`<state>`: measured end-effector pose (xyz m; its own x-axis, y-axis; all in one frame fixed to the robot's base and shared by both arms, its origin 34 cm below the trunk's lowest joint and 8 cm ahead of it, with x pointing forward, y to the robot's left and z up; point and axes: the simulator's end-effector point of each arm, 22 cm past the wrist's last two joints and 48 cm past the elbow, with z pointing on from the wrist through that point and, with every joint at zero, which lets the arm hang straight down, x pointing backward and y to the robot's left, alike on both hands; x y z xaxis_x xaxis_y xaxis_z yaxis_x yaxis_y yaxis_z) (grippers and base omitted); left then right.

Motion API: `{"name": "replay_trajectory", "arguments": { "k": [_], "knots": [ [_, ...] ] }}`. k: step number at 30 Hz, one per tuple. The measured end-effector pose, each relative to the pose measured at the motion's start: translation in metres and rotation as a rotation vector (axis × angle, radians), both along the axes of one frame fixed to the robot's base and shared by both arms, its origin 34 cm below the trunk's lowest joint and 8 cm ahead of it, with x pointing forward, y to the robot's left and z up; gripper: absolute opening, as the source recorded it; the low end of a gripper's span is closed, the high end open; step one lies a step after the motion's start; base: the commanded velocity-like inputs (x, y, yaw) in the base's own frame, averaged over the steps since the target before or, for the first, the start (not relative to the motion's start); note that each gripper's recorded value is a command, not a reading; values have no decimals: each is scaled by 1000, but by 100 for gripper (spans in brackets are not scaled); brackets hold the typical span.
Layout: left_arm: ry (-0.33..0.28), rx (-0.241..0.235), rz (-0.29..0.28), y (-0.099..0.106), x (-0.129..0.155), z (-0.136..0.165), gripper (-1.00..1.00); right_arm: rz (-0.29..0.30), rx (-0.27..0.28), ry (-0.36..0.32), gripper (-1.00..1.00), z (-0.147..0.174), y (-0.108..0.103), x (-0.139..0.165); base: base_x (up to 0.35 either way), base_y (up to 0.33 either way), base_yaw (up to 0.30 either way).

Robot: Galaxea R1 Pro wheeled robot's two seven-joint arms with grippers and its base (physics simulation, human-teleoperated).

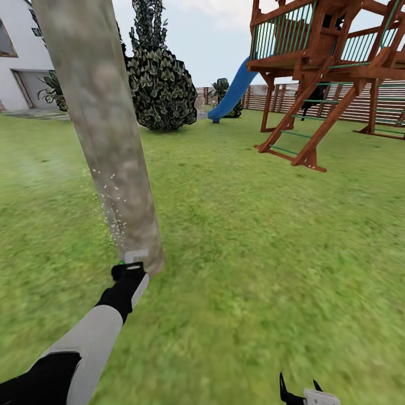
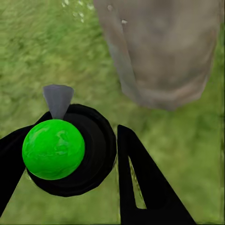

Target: In the garden, pick up the pesticide atomizer on the floor and spray pesticide onto both trees until each tree trunk is fully covered.

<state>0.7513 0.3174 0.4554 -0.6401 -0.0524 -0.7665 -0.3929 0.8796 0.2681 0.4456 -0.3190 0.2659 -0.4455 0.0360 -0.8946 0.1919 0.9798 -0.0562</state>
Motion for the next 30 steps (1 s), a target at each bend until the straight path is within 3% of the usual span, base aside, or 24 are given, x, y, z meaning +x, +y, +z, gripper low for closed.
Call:
{"name": "replay_trajectory", "arguments": {
  "k": [2, 4, 10, 22, 24, 26, 29, 30],
  "knots": [
    [1, -59, -74, -38, 6, -5, -100, 0, 0, 1, 100, 0, 0, -1, 97, -38, 0],
    [-9, -90, -119, -56, 13, -1, -100, 0, 0, 1, 100, 0, 0, -1, 225, -138, 0],
    [-10, -28, -30, -29, 7, 6, -100, 0, 0, 1, 100, 0, 0, -1, 280, -142, 234],
    [-7, -27, -26, -29, 5, 3, -100, 0, 0, 1, 100, 0, 0, -1, 42, -247, 263],
    [-1, -25, -30, -28, 3, 0, -100, -3, -4, -2, 100, 1, -3, 0, 0, -36, 45],
    [-2, -35, -51, -37, 9, 4, -100, -7, -31, -3, 100, 3, -22, -1, 0, -4, 5],
    [40, -120, -135, -65, 7, -13, -100, -2, -36, -3, 100, 3, -24, 0, 0, 0, 0],
    [91, -109, -134, -47, -3, -31, -100, -1, -36, -3, 100, 3, -23, 0, 0, 0, 0]
  ]
}}
